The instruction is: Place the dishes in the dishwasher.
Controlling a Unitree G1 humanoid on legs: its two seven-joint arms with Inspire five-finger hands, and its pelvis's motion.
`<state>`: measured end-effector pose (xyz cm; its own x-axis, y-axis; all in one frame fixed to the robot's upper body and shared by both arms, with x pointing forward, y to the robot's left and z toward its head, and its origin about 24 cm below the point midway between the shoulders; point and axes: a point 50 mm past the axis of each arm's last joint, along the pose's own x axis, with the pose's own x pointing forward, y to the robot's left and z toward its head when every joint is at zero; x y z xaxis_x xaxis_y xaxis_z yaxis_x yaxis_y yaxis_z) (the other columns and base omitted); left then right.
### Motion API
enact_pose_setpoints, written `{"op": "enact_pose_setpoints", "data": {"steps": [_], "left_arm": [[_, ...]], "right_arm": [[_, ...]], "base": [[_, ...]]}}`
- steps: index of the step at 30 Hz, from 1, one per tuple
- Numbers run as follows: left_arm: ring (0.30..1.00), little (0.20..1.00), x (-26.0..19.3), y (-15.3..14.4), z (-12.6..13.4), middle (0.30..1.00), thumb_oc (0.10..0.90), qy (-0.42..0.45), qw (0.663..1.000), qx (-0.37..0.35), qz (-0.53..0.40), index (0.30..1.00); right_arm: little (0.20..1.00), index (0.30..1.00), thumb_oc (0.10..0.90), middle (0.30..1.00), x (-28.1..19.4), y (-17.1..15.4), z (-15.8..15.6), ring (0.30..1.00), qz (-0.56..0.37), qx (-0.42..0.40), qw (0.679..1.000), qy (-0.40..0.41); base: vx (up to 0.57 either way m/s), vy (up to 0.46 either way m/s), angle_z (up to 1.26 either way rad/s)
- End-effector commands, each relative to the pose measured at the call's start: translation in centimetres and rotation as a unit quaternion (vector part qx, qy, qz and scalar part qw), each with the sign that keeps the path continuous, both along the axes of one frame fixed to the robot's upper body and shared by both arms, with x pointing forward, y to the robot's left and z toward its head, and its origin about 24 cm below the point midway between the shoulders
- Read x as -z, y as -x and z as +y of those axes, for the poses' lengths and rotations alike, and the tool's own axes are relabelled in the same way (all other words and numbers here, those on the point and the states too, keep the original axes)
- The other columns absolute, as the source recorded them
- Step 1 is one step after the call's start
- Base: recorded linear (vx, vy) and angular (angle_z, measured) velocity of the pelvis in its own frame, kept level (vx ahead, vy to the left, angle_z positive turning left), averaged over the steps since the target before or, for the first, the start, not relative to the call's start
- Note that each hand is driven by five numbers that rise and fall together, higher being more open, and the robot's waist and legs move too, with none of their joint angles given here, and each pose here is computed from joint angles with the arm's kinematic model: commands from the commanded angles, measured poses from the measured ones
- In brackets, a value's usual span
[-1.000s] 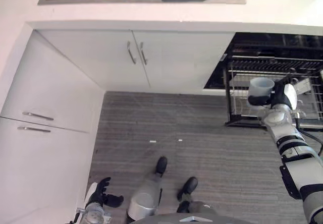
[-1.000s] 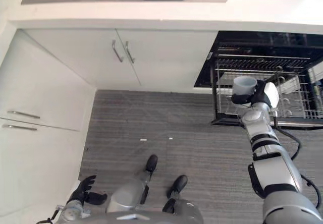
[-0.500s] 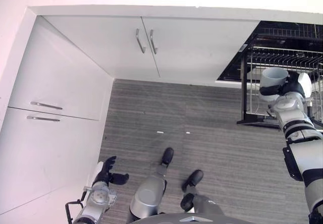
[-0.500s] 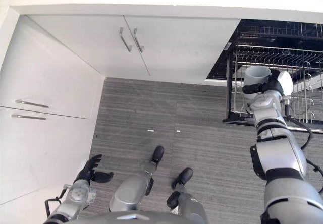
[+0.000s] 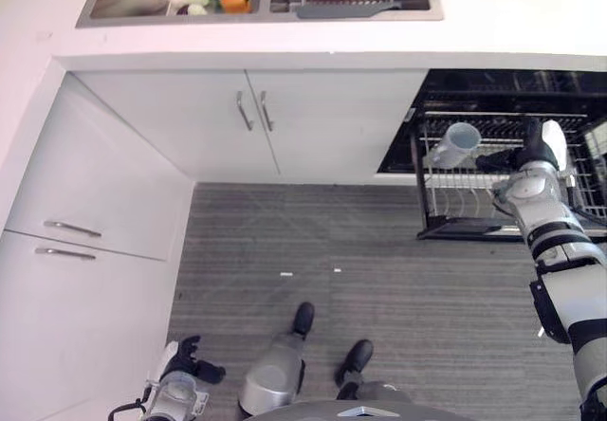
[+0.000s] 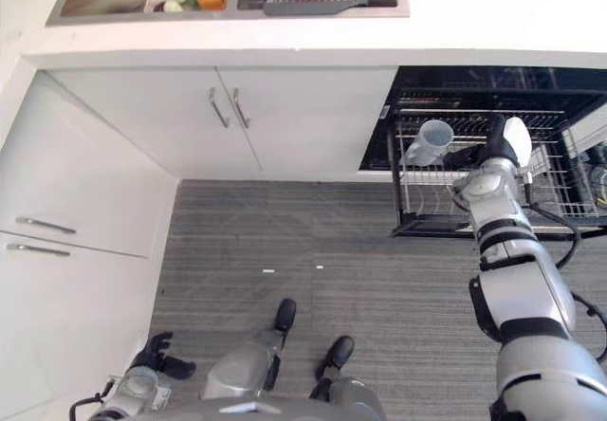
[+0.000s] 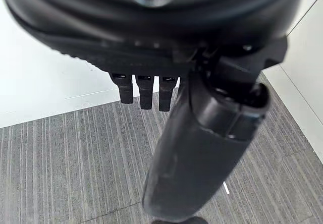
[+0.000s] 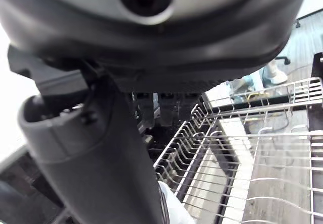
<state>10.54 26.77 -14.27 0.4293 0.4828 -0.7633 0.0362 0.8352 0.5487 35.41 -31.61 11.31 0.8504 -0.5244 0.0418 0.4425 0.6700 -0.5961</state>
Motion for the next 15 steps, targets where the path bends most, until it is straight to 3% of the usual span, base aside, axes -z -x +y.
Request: {"op": "enact_pose_setpoints", "data": {"steps": [1, 3, 7, 12, 13, 15], "left_arm": [[0.9, 0.9, 0.9, 3.7, 0.6, 0.9, 0.8, -0.013, 0.997, -0.034, 0.073, 0.9], [0.9, 0.9, 1.6, 5.4, 0.0, 0.9, 0.8, 0.008, 0.991, -0.069, 0.11, 0.9], [0.9, 0.9, 2.3, 7.4, -1.4, 0.9, 0.8, 0.025, 0.983, -0.1, 0.151, 0.9], [0.9, 0.9, 2.4, 8.2, -1.9, 0.9, 0.8, 0.03, 0.979, -0.126, 0.158, 0.9], [0.9, 0.9, 2.1, 9.3, -0.6, 0.9, 0.8, 0.025, 0.976, -0.14, 0.165, 0.9], [0.9, 0.9, 1.9, 8.0, 0.0, 0.9, 0.8, 0.02, 0.981, -0.136, 0.138, 0.9]], "right_arm": [[0.9, 0.9, 0.8, 0.9, -1.5, 1.5, 2.7, 0.9, -0.124, -0.076, 0.989, -0.005], [0.9, 0.9, 0.8, 0.9, -2.2, 5.2, 3.2, 0.9, -0.202, -0.102, 0.974, -0.008], [0.9, 0.9, 0.8, 0.9, -2.0, 8.5, 4.6, 0.9, -0.262, -0.118, 0.956, -0.06], [0.9, 0.9, 0.8, 0.9, -2.9, 9.6, 6.4, 0.9, -0.312, -0.155, 0.933, -0.094], [0.9, 0.9, 0.8, 0.9, -4.0, 9.5, 6.9, 0.9, -0.345, -0.168, 0.916, -0.119], [0.9, 0.9, 0.8, 0.9, -5.2, 9.6, 7.5, 0.9, -0.376, -0.192, 0.897, -0.13]], "base": [[-0.02, -0.037, -0.33], [-0.02, -0.072, -0.22], [-0.01, -0.06, 0.01], [-0.02, -0.057, -0.39], [-0.14, -0.137, -0.37], [-0.09, -0.136, -0.01]]}}
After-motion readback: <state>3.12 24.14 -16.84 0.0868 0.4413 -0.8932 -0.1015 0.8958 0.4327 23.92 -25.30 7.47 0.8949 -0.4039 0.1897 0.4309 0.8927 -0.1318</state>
